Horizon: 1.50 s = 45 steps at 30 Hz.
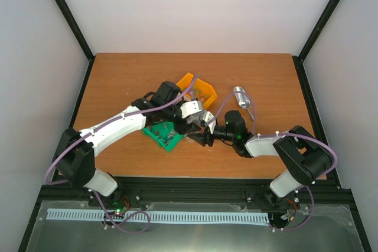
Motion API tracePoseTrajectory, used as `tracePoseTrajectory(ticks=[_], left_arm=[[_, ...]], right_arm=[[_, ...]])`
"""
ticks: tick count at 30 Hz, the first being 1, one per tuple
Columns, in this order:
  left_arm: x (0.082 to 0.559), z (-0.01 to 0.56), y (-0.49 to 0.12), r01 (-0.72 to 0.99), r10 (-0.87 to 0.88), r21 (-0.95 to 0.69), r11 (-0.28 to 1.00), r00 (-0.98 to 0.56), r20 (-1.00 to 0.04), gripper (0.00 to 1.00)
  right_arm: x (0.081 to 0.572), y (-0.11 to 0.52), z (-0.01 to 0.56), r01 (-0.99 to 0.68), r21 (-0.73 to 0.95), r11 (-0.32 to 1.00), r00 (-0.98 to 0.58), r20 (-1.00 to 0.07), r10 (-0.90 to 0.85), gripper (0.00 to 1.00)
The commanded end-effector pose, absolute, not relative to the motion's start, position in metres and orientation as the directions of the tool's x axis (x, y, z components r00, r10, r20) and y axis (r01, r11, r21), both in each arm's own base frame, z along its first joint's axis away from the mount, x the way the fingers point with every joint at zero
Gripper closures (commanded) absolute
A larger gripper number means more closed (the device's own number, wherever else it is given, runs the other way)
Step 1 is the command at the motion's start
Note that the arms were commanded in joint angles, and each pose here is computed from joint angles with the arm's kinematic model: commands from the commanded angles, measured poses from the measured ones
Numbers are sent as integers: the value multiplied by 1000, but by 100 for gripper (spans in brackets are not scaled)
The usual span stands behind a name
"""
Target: Pack the candies
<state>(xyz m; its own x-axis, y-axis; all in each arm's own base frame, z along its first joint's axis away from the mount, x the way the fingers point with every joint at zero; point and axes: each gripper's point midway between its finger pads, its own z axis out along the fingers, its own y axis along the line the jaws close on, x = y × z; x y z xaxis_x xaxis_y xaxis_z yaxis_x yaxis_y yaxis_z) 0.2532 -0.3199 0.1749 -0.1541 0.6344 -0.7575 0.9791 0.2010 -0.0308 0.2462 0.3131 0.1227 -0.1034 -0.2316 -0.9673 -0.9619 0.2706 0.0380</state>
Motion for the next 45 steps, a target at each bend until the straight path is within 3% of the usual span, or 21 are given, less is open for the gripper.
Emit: tracePoseTrajectory(ticks=[1,8,12,15,21,26,32,39,45], left_arm=[[249,179,-322,987,624,-29,159,-123,-772,32],[181,186,-308,969,632,-95,-226,72,-772,37],[159,199,-303,932,606,-140,-335,99,-790,35],[170,200,-305,952,624,-126,-279,80,-778,32],[234,191,-310,997,666,8,76,-45,-745,10],[251,189,-310,977,655,-37,212,-170,-737,7],[252,193,-319,960,599,-123,251,-253,-760,9],[261,206,-322,948,551,-148,283,-287,-784,8],[251,205,-313,991,647,-5,130,-88,-757,7]], right_arm=[[247,318,156,-973,-12,229,-23,-988,-150,85],[201,324,174,-994,68,-83,-58,-992,-114,85],[190,324,179,-980,121,-155,-103,-987,-120,85],[198,324,177,-988,119,-99,-106,-986,-126,85],[233,323,171,-990,92,109,-106,-986,-132,87],[261,321,168,-962,101,253,-137,-982,-129,87],[277,317,165,-931,116,345,-165,-979,-117,87],[264,317,167,-951,107,290,-142,-985,-101,87],[233,320,171,-988,88,128,-102,-989,-106,87]])
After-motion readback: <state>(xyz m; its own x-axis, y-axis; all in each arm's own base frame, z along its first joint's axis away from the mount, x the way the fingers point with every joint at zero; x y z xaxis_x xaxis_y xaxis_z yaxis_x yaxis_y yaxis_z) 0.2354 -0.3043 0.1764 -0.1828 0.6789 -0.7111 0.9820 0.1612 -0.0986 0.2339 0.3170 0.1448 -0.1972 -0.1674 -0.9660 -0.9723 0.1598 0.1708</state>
